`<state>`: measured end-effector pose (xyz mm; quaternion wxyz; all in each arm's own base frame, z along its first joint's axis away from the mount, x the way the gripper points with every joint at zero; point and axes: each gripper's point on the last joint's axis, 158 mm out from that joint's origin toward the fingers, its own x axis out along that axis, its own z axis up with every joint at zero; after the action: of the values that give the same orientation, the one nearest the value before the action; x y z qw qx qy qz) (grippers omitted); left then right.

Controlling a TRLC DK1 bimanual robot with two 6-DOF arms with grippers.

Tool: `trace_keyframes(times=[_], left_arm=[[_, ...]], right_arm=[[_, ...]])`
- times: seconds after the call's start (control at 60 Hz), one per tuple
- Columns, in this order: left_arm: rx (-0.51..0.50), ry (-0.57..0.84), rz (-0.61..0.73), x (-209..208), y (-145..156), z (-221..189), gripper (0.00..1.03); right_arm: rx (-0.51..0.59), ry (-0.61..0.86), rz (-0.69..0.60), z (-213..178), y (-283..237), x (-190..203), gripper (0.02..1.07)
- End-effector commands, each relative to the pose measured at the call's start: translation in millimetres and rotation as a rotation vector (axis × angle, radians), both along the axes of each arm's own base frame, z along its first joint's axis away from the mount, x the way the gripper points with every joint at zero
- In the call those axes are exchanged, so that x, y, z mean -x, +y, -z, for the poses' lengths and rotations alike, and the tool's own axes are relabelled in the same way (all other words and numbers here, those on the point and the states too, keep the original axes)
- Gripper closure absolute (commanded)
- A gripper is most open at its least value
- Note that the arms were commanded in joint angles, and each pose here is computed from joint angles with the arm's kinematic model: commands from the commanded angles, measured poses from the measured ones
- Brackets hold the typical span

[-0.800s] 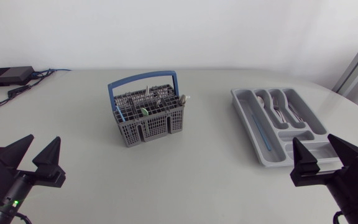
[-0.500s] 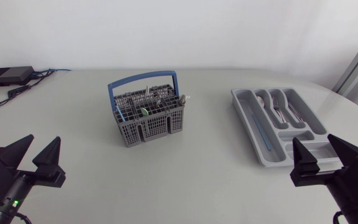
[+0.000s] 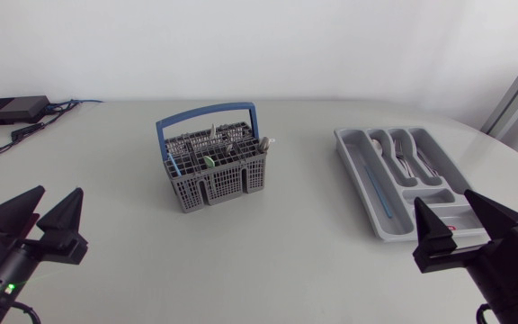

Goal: Unload the cutlery basket into the drawer organizer.

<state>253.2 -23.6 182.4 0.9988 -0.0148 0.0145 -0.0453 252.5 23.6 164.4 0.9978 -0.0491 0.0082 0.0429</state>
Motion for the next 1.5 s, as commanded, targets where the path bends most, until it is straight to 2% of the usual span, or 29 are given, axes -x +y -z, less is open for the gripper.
trace_keyframes(times=[0.0,0.25,0.4,0.583,0.667,0.783,0.917,1.017,1.167,1.233,1.267,1.483], left_arm=[[0.038,0.019,0.032,-5.2,-8.8,-18.7,0.04],[0.021,0.160,0.066,-33.2,-23.1,-29.0,0.05],[-0.029,0.344,0.099,-54.0,-37.5,-14.5,0.06],[-0.147,0.559,0.158,-73.2,-55.9,6.0,0.06],[-0.303,0.656,0.228,-85.8,-65.7,19.3,0.06],[-0.327,0.729,0.250,-101.8,-75.2,33.9,0.08],[-0.364,0.737,0.311,-106.4,-96.5,35.3,0.11],[-0.390,0.732,0.355,-106.1,-111.5,34.8,0.12],[-0.406,0.711,0.385,-110.8,-125.5,36.2,0.22],[-0.411,0.706,0.387,-114.5,-127.1,38.8,0.23],[-0.415,0.707,0.386,-118.6,-126.7,41.8,0.29],[-0.416,0.697,0.373,-129.4,-123.3,45.6,0.47]], right_arm=[[-0.025,-0.027,-0.014,-15.8,4.1,0.1,0.06],[-0.017,0.058,-0.043,-21.1,16.1,-21.6,0.06],[-0.020,0.153,-0.057,-18.8,25.1,-43.7,0.06],[-0.001,0.298,-0.073,-14.1,37.0,-66.3,0.06],[0.021,0.393,-0.089,-10.1,44.4,-74.3,0.06],[0.100,0.466,-0.116,-3.6,48.3,-77.9,0.06],[0.192,0.491,-0.205,2.2,61.1,-75.1,0.06],[0.320,0.507,-0.271,9.0,68.6,-71.2,0.06],[0.322,0.516,-0.335,8.6,83.7,-73.8,0.07],[0.322,0.518,-0.363,8.5,93.9,-73.5,0.07],[0.322,0.528,-0.377,11.2,99.6,-73.5,0.07],[0.332,0.548,-0.399,20.2,108.5,-73.5,0.07]])
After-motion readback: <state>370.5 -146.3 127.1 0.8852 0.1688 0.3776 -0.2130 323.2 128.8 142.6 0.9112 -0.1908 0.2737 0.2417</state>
